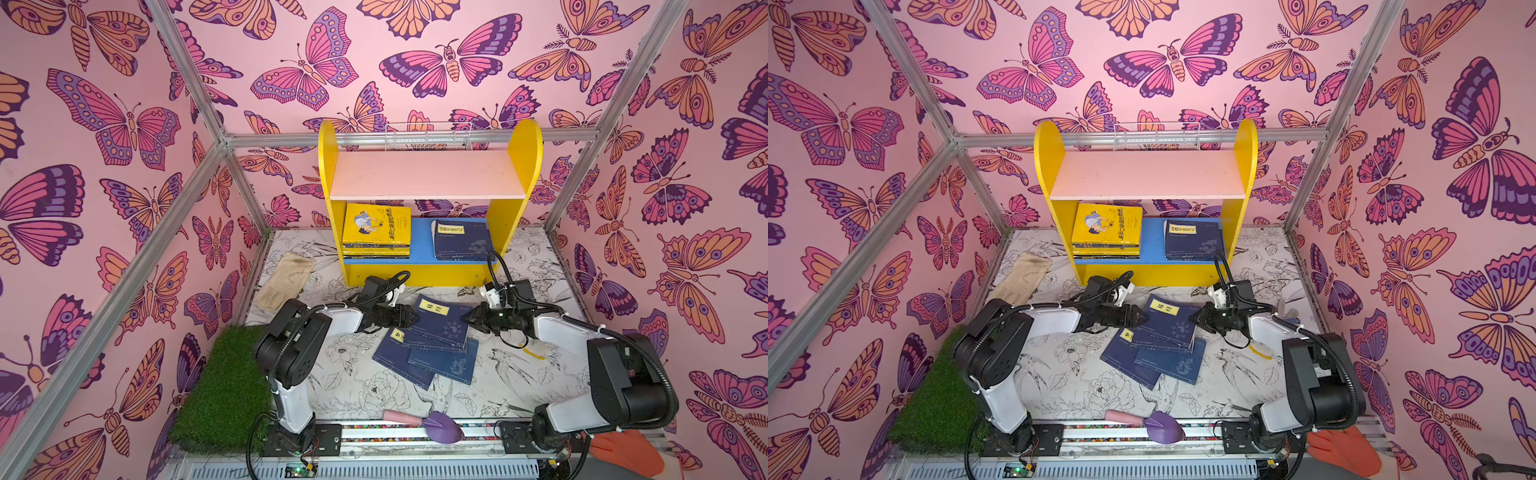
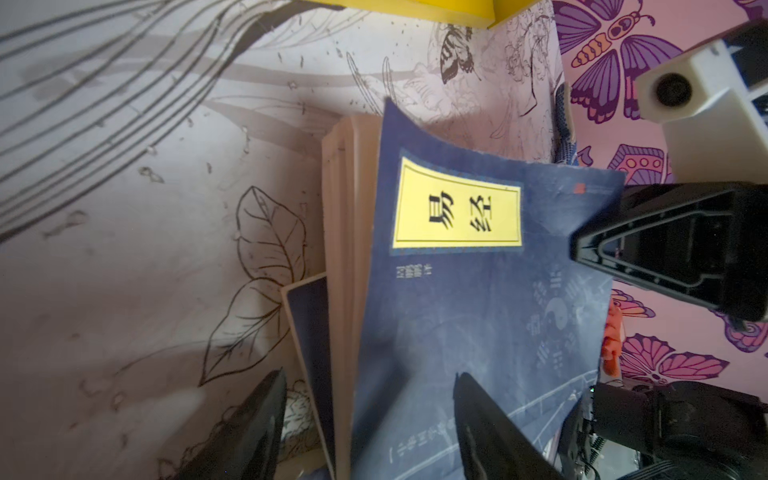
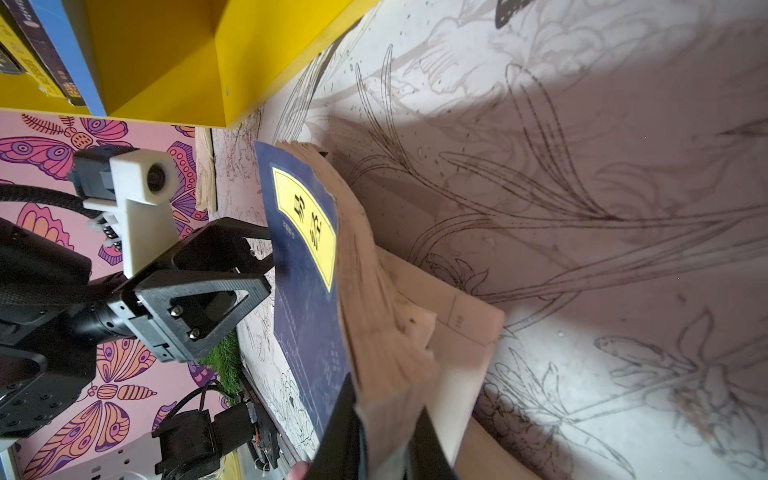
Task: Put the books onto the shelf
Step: 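Grasp the ends of the top dark blue book with both grippers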
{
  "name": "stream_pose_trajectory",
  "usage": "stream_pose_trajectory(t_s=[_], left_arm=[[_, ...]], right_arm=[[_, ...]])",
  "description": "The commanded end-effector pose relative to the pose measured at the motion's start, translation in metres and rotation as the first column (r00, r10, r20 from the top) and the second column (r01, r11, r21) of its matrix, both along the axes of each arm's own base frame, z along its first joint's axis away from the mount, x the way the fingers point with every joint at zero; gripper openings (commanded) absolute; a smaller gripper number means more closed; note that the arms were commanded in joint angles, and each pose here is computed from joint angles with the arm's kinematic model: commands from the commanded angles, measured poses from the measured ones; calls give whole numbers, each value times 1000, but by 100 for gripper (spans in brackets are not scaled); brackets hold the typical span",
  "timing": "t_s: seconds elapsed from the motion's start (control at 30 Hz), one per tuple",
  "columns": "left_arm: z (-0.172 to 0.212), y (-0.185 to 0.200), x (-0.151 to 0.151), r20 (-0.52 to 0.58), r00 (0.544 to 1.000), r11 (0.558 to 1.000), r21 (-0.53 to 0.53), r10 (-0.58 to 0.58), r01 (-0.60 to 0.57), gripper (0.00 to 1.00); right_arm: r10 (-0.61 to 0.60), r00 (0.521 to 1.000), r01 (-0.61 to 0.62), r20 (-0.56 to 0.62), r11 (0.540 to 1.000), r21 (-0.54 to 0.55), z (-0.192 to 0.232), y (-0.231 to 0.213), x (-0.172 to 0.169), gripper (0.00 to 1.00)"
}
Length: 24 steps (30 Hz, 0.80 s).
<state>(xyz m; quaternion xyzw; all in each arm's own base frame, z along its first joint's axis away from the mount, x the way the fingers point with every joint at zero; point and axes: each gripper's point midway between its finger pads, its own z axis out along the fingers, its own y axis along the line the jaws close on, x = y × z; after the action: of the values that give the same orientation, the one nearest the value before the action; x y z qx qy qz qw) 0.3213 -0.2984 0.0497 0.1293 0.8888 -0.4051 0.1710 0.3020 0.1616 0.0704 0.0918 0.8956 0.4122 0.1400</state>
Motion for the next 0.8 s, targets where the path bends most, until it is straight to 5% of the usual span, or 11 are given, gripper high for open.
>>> stream_pose_trajectory(t_s=[0.0,0.43,0.77], left_arm=[[5,-7,-8,-10,998,998,-25,-59,59,57],[28,-23,-20,53,988,989,-15,-145,146,2],[30,-17,-18,82,990,993,21,-114,113,0]], right_arm=[[17,999,-16,32,1000,-12,1,1,5,0],[35,999,-30,33,992,-124,-10,6,2,20],[-56,994,79,89,957,-279,-8,-22,9,45]])
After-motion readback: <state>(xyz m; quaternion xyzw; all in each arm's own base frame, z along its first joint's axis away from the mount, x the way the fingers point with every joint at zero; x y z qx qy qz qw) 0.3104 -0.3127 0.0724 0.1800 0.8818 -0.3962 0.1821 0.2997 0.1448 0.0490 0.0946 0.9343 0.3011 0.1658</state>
